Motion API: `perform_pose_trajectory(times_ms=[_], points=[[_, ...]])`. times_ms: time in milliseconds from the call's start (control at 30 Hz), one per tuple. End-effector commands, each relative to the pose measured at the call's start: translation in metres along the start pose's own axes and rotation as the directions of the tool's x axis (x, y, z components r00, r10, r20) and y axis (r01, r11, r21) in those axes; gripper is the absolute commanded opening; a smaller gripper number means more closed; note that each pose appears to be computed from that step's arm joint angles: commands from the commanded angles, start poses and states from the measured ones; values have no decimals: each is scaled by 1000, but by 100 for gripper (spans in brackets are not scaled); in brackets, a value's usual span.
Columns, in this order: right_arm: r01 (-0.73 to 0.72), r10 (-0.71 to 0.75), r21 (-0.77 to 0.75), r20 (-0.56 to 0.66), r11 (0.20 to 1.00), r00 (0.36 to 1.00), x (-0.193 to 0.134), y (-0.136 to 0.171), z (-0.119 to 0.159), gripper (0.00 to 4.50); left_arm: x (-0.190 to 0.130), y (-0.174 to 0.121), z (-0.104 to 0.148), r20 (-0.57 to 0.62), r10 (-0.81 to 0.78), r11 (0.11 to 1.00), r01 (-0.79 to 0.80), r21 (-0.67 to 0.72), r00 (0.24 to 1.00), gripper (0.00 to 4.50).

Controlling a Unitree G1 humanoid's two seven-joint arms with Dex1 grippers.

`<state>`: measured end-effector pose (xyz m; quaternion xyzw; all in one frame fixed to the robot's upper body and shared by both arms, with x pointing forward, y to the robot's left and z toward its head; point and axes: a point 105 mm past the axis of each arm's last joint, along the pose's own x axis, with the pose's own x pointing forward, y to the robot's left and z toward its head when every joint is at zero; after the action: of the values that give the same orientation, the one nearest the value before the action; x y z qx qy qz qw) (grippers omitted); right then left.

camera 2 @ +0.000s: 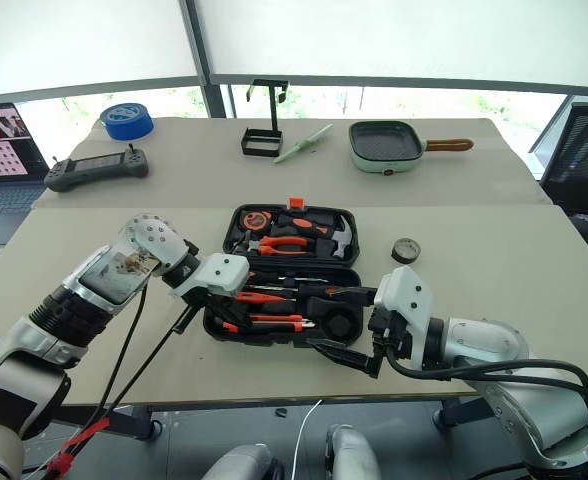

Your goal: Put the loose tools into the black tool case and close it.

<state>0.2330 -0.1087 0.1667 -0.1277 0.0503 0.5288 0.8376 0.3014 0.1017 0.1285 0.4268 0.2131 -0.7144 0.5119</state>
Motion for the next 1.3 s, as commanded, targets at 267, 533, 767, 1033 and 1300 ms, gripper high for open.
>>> perform_pose_trajectory(times_ms=[267, 533, 767, 1033, 1300], points=[[30, -29, -24, 14, 999, 999, -6, 1, 7, 450, -7, 15, 17, 146, 118, 991, -107, -81, 982, 4], [235, -227, 49, -131, 971, 965, -61, -33, -22, 450, -89, 22, 56, 578, 395, 912, -232, -337, 714, 219], [287, -276, 18, -221, 958, 935, -92, -72, -19, 450, -109, -4, 74, 664, 386, 919, -207, -335, 640, 439], [322, -315, -37, -339, 946, 886, -58, -141, -41, 450, -92, -16, 67, 603, 365, 929, -232, -290, 709, 439], [406, -423, -138, -440, 904, 792, -27, -195, -63, 450, -91, -15, 65, 571, 411, 910, -284, -302, 711, 439]])
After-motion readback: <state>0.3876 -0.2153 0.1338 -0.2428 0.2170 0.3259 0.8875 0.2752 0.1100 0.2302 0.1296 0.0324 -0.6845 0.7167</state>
